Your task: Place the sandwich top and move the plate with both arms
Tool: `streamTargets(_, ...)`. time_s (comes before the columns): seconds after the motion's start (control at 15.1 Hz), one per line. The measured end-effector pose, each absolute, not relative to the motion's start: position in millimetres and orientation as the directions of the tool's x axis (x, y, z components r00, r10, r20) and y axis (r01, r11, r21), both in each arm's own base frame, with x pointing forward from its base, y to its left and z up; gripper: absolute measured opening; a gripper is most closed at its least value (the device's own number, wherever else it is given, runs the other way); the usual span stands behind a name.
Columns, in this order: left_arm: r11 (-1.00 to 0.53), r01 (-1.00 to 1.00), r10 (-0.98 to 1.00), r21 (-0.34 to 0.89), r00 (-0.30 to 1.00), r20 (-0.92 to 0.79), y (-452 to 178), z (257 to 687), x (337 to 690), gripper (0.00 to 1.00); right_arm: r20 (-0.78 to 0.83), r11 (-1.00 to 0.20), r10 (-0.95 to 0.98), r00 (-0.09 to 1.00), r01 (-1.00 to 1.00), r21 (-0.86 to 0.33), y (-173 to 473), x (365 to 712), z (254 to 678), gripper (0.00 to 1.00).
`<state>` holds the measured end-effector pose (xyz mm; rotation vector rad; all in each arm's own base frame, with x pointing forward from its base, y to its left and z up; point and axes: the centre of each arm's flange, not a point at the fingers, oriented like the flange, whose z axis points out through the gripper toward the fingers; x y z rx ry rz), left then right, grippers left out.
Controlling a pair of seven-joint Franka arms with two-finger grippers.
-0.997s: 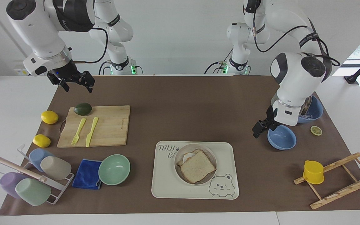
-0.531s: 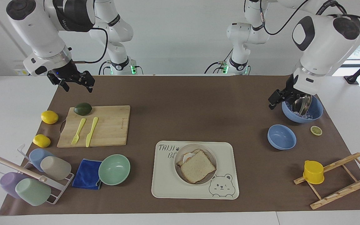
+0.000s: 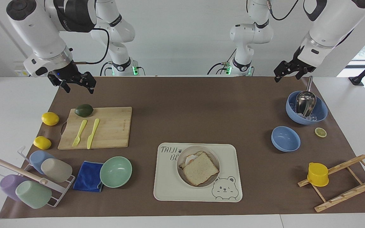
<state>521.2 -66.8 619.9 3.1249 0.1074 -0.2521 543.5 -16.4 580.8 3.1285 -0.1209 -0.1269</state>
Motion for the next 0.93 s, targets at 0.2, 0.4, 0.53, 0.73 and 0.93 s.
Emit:
streamTargets(0.2, -0.998, 0.056, 0.057, -0.005, 0.984, -0.171, -73.6, 598.5, 516.0, 1.00, -0.081, -0.997, -0.077, 0.994, -0.077, 0.011, -16.4, 543.5, 580.8, 1.00)
streamTargets(0.4, -0.998, 0.059, 0.058, 0.007, 0.993, -0.102, -74.3, 585.1, 517.4, 1.00, -0.081, -0.997, -0.077, 0.994, -0.077, 0.011, -16.4, 543.5, 580.8, 1.00)
streamTargets(0.53, -0.998, 0.066, 0.065, 0.013, 0.995, -0.079, -69.9, 589.0, 520.0, 1.00, -0.081, -0.997, -0.077, 0.994, -0.077, 0.011, -16.4, 543.5, 580.8, 1.00)
streamTargets(0.73, -0.997, 0.071, 0.070, 0.018, 0.995, -0.071, -62.4, 607.4, 522.0, 1.00, -0.081, -0.997, -0.077, 0.994, -0.077, 0.011, -16.4, 543.5, 580.8, 1.00)
streamTargets(0.93, -0.999, 0.044, 0.043, 0.020, 0.997, -0.064, -65.2, 619.2, 523.1, 1.00, -0.081, -0.997, -0.077, 0.994, -0.077, 0.011, -16.4, 543.5, 580.8, 1.00)
